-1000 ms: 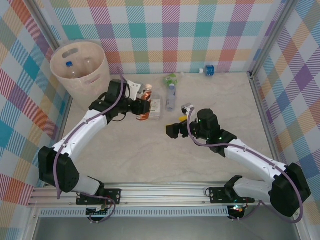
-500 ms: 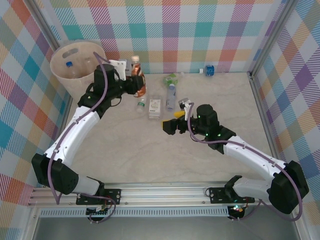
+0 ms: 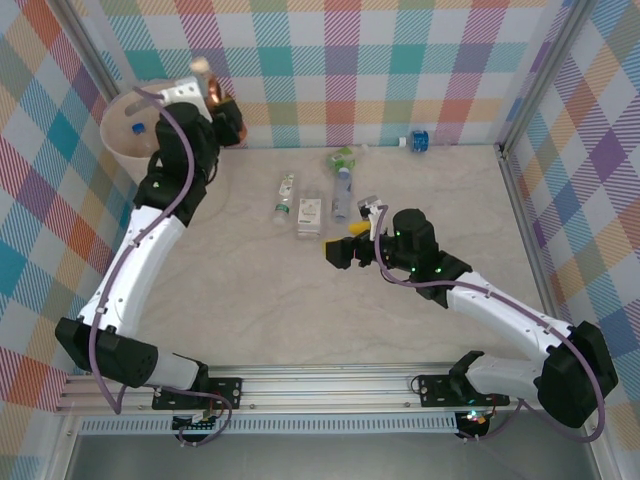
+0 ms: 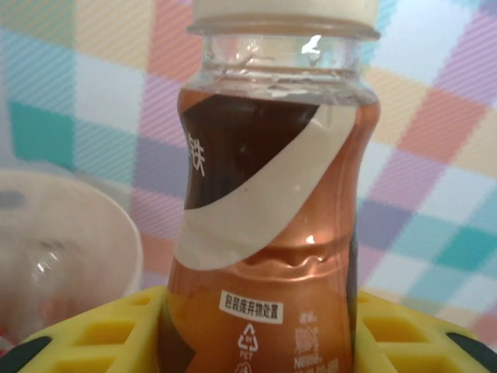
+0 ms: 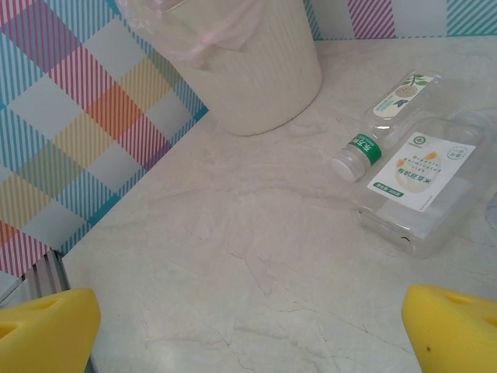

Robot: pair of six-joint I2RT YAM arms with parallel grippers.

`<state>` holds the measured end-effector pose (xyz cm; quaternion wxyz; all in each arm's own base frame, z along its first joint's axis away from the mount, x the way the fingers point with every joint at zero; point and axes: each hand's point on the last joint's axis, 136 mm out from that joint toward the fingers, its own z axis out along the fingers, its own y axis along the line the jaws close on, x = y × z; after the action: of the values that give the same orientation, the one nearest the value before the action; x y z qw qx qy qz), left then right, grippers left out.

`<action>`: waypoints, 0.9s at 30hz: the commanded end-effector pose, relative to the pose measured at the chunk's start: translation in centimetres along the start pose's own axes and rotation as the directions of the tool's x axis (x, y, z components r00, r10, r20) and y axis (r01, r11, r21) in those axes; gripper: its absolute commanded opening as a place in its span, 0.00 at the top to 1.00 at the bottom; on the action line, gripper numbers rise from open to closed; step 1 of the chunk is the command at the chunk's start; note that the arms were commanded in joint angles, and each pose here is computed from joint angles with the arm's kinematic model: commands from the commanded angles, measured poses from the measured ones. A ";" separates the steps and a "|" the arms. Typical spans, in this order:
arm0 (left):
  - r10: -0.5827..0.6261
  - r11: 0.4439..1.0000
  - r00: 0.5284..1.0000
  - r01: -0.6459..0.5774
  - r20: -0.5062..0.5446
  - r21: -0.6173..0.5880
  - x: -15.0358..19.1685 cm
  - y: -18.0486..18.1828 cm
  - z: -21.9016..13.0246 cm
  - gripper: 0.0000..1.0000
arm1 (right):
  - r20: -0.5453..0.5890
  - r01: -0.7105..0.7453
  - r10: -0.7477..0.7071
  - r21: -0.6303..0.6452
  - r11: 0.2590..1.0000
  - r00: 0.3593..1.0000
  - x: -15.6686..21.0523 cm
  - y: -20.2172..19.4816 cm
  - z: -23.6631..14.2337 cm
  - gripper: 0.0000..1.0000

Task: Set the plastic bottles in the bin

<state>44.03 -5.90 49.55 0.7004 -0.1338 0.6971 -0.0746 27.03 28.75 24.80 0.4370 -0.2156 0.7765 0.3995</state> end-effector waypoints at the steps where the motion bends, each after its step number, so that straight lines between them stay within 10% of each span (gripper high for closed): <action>1: 0.033 0.988 0.989 -0.011 0.145 -0.153 -4.3 2.9 0.4 0.60 | 0.038 0.013 -0.013 -0.002 1.000 0.999 -1.4 0.6 -0.2 0.00; 12: 0.048 0.931 0.972 0.040 0.231 -0.363 -6.9 9.7 4.9 0.60 | 0.014 0.004 -0.004 0.022 1.000 1.000 -1.0 -0.1 0.2 0.00; 27: 0.028 0.836 0.991 0.048 0.129 -0.546 -1.5 16.9 12.3 0.60 | -0.044 0.020 -0.019 0.042 0.999 0.999 0.1 -0.9 1.7 0.00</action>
<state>54.91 9.69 45.87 0.6809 -0.3061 0.6548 0.1179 28.15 28.84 22.34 0.4163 -0.2089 0.8040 0.3696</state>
